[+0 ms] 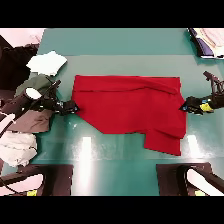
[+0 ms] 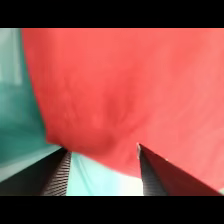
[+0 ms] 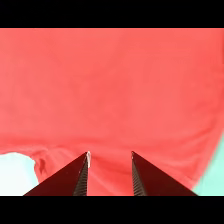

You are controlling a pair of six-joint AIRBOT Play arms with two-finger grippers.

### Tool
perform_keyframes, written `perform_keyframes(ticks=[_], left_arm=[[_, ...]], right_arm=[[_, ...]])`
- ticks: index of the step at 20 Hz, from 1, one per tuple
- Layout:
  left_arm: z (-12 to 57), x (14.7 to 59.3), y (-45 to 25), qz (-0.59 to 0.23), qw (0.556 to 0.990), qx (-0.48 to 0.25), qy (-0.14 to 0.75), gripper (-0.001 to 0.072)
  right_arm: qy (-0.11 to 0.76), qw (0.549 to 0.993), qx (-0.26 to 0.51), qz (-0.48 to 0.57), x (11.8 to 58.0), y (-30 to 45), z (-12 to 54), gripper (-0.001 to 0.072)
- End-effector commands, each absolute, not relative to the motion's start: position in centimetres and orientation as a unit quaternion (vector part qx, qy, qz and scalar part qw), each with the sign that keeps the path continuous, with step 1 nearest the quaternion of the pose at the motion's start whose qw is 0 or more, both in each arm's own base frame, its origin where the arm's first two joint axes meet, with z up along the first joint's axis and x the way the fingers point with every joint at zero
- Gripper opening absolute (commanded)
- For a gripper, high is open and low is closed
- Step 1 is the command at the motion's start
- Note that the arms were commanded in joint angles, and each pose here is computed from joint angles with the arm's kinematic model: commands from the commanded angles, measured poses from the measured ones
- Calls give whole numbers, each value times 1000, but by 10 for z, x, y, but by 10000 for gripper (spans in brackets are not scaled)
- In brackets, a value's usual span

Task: Fold the shirts.

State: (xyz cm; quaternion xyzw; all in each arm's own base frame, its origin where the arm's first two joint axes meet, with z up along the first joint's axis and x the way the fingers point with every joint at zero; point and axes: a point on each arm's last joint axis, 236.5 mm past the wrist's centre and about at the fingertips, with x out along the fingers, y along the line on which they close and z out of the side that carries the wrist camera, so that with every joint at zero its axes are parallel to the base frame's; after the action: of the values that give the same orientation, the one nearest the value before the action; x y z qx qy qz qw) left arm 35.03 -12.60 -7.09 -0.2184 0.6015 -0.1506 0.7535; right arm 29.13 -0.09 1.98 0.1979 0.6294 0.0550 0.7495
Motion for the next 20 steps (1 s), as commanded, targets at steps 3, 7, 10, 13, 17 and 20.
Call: perform_keyframes(ticks=[3, 7, 10, 13, 17, 20], left_arm=[[-66, 360, -134, -152, 765, -223, 584, 32], [-48, 360, -141, -183, 765, -205, 583, 23], [-38, 363, -142, -188, 771, -202, 573, 23], [-39, 357, -142, -192, 765, -197, 582, 23], [-41, 352, -141, -195, 759, -191, 591, 23], [-41, 349, -141, -197, 755, -189, 596, 23]], right_arm=[[664, 714, 222, 10, 253, -32, 11, 320], [707, 651, 275, -15, 196, -31, -20, 320], [720, 629, 292, -15, 173, -19, -37, 320], [727, 612, 311, -7, 165, -7, -50, 320], [710, 624, 326, -5, 180, -6, -58, 305], [698, 636, 329, 4, 187, -4, -57, 162]])
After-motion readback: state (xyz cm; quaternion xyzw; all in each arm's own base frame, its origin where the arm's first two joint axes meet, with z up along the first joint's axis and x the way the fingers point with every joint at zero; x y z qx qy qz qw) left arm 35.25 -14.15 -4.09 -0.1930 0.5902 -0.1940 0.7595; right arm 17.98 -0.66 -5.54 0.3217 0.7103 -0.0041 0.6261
